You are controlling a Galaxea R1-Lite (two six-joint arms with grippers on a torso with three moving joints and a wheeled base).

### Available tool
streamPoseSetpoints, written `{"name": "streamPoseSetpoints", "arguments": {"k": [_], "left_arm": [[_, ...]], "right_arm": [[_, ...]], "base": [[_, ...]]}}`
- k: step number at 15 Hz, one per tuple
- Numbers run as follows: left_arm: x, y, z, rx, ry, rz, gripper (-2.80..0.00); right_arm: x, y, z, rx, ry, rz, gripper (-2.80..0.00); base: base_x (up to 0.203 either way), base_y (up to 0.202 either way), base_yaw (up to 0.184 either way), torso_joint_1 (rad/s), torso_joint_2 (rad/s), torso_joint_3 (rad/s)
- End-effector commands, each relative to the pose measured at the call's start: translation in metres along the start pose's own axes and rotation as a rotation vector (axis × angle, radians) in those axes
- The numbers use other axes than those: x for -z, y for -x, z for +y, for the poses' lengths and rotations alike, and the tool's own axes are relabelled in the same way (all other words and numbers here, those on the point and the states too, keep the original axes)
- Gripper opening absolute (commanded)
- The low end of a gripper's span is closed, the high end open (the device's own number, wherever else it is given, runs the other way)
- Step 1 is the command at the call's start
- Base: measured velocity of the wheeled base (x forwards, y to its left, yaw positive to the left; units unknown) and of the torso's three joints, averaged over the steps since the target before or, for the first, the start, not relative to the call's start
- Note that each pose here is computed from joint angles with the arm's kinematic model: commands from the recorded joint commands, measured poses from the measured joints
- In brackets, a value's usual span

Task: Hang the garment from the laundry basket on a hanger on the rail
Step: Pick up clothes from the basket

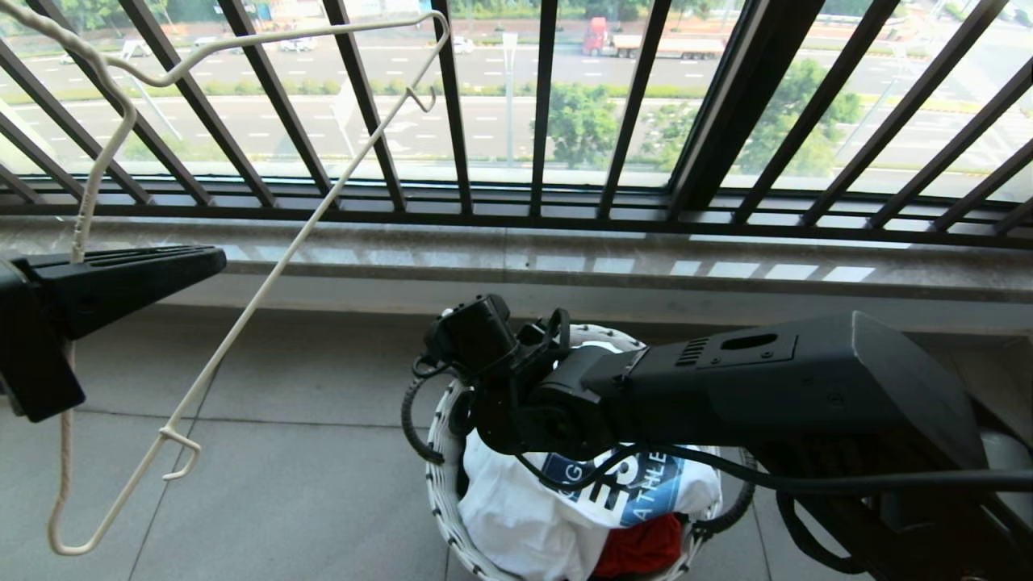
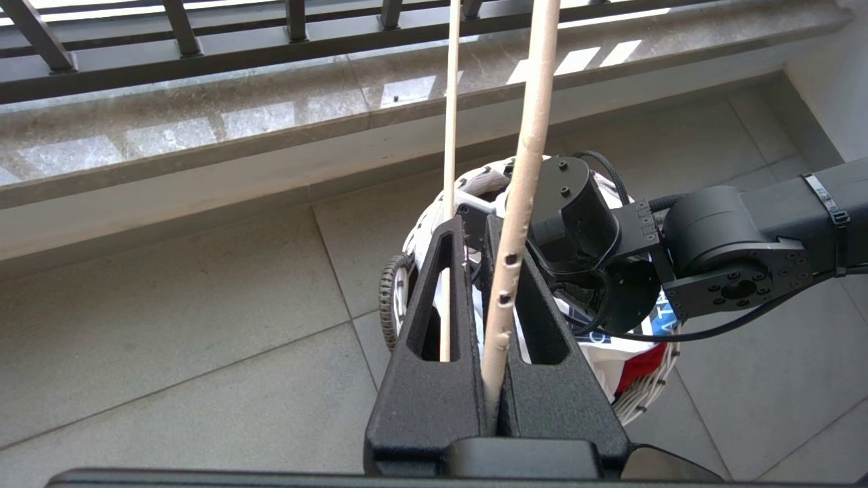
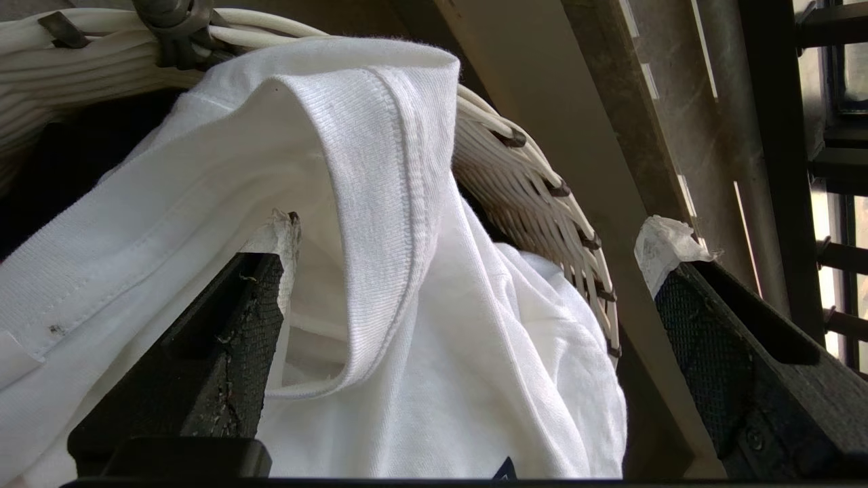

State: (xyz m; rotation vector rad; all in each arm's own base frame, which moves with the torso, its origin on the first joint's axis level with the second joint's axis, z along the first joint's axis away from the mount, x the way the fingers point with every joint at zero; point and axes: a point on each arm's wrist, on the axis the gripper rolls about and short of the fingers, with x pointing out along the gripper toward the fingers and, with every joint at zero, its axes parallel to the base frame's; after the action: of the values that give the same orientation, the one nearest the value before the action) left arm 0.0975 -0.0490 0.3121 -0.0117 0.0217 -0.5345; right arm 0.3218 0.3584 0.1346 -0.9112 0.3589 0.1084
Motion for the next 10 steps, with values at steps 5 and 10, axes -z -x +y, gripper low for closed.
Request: {"name": "streamPoseSetpoints", "arguments": {"k": [5,10], "left_arm": [[0.000,0.000,0.000,-0.001,0.000,-0.001,-2.80],[0.000,0.000,0.000,0.001,0.000,-0.001,-2.80]], "right_arm": [[-0.004,-0.009,0.006,0.011,0.005,-0.003,0.00],[-0.014,-0.011,-0.009,0.039,-0.025,-0.022,0.00]], "base": [[0.000,0.000,0.000,0.000,0.00,0.000],[0.000,0.000,0.000,0.000,0.00,0.000]]}}
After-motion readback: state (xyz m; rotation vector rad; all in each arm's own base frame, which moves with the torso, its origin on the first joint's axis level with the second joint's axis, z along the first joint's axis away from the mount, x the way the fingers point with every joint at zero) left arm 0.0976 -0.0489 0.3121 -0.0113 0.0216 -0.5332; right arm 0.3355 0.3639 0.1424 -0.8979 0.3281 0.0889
